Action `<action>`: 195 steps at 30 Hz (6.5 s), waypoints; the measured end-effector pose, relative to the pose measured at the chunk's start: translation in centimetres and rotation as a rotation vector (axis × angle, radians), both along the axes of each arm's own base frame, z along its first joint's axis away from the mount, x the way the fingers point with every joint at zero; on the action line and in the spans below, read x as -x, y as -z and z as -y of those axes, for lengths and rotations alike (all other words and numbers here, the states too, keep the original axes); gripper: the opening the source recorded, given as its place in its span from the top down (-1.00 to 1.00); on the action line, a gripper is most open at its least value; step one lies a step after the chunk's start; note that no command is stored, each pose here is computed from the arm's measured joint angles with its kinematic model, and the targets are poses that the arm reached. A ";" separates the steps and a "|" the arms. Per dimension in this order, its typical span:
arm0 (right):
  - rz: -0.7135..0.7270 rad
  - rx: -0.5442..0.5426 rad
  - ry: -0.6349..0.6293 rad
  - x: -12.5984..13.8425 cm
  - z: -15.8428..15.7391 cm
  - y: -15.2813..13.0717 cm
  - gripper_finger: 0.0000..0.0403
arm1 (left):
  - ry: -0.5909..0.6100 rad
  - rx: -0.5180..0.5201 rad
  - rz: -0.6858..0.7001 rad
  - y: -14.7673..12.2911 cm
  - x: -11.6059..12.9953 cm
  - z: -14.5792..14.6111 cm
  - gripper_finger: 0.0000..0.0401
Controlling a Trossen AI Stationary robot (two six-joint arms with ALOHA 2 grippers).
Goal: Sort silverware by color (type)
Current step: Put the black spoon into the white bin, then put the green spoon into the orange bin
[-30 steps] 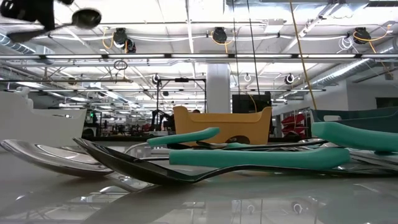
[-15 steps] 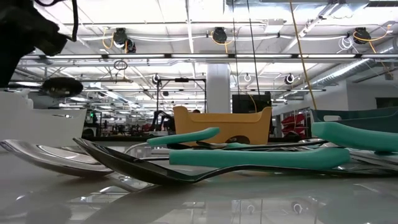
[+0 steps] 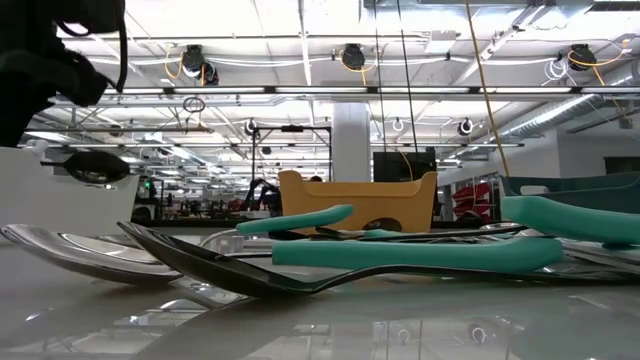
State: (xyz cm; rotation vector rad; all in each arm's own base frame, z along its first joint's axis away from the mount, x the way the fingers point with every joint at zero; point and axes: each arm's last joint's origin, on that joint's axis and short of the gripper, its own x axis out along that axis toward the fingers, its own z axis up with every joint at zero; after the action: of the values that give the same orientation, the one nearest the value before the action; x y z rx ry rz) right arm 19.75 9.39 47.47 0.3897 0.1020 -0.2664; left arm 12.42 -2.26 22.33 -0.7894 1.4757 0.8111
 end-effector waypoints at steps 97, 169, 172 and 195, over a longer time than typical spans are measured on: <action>-0.678 -0.127 -0.522 7.4 -1.8 4.6 0.15 | 0.280 0.027 0.011 1.9 -30.4 8.2 -0.35; -0.648 -0.270 -0.394 6.1 -2.8 5.0 0.15 | 0.365 -0.060 -0.034 7.2 -29.7 10.0 0.85; -0.640 -0.275 -0.397 6.0 -2.9 4.9 0.15 | 0.386 -0.104 -0.036 6.7 -29.8 10.2 0.85; -0.612 -0.110 -0.405 3.4 -5.2 6.0 0.13 | 0.602 -0.214 0.216 -4.9 -30.8 12.2 0.85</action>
State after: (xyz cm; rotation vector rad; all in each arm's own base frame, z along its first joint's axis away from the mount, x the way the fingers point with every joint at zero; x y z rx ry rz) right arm 16.38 14.63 41.47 0.3770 0.7910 0.0297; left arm 43.24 -14.43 27.26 -0.2333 1.3027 0.3987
